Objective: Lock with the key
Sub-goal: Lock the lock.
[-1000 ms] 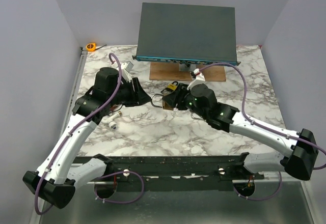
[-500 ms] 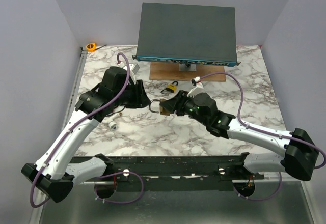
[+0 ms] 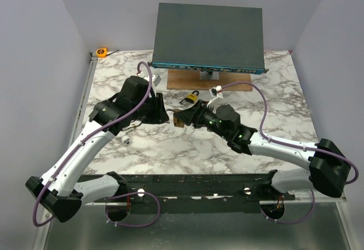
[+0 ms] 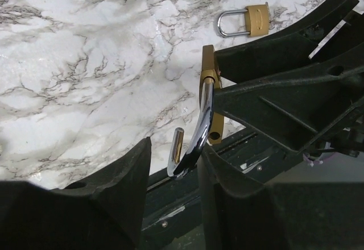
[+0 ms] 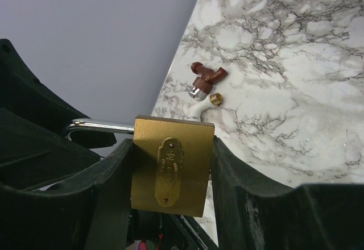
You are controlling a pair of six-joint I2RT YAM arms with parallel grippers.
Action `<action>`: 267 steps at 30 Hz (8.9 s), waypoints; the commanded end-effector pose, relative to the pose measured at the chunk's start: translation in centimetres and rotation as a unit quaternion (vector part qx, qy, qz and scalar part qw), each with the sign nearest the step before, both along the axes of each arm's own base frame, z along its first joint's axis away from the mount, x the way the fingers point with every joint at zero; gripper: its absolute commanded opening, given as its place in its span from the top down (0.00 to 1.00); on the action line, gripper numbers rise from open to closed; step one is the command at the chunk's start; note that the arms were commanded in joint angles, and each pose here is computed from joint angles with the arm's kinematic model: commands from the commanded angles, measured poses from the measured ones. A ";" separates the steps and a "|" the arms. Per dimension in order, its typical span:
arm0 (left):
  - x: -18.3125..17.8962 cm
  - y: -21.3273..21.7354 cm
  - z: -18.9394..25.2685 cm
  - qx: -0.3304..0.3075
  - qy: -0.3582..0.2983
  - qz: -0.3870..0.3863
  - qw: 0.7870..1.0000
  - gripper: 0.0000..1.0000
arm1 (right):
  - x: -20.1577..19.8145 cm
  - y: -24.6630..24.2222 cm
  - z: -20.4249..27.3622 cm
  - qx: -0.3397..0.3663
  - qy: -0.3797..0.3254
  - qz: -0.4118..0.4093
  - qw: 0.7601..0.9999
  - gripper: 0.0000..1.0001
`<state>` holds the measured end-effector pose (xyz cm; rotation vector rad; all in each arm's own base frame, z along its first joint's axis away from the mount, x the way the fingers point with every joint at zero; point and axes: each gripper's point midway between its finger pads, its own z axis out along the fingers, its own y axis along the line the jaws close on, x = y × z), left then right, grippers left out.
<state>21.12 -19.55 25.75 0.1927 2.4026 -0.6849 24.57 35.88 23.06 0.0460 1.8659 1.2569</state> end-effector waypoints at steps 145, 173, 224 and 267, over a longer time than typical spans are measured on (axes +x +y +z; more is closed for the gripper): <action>-16.5 -5.0 16.7 -0.224 -0.202 -0.367 0.880 0.64 | -19.2 -7.2 18.9 0.030 -0.278 0.383 0.881 0.99; -16.4 -6.2 16.8 -0.260 -0.183 -0.359 0.877 1.00 | -19.3 -8.5 20.3 0.046 -0.299 0.348 0.887 0.99; -13.8 -10.7 12.3 -0.287 -0.116 -0.314 0.897 1.00 | -11.3 -2.8 19.7 0.075 -0.248 0.242 0.935 0.99; -14.9 -1.7 25.2 -0.314 -0.331 -0.241 0.856 1.00 | -13.6 -4.9 18.8 0.074 -0.283 0.260 0.920 0.27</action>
